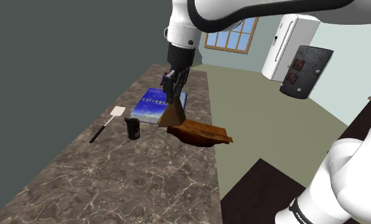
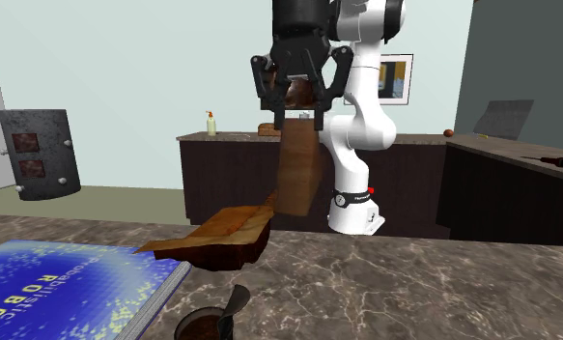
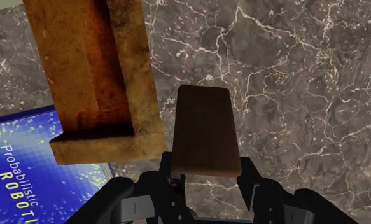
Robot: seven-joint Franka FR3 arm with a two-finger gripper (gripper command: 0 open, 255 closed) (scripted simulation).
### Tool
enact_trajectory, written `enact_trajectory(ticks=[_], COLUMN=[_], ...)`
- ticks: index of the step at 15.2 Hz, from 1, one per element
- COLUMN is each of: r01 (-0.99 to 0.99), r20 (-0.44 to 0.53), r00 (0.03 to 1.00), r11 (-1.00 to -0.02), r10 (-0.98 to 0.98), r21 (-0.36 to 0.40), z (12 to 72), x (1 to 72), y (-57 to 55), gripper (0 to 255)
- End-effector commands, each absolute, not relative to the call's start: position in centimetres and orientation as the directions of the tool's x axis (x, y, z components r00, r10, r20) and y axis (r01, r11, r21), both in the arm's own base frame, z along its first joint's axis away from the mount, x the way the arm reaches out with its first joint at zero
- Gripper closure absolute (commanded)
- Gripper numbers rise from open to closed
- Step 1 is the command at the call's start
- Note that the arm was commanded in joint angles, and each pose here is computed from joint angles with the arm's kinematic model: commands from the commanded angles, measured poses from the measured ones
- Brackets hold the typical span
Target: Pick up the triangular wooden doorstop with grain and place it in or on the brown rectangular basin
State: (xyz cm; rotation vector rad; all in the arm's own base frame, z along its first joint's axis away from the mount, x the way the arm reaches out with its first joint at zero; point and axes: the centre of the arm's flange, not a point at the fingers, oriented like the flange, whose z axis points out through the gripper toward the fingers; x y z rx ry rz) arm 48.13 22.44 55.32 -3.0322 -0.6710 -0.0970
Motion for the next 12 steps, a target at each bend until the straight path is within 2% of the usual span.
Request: enact_trajectory(ticks=[1, 12], r01=[0.423, 0.423], r20=[0.069, 0.069], r00=[0.904, 0.904], r11=[-0.906, -0.906], r10=[0.421, 0.421], r21=[-0.02, -0.02], z=[55.8, 59.1], x=[47.8, 45.6], y=[19.9, 5.1], gripper=[255, 255])
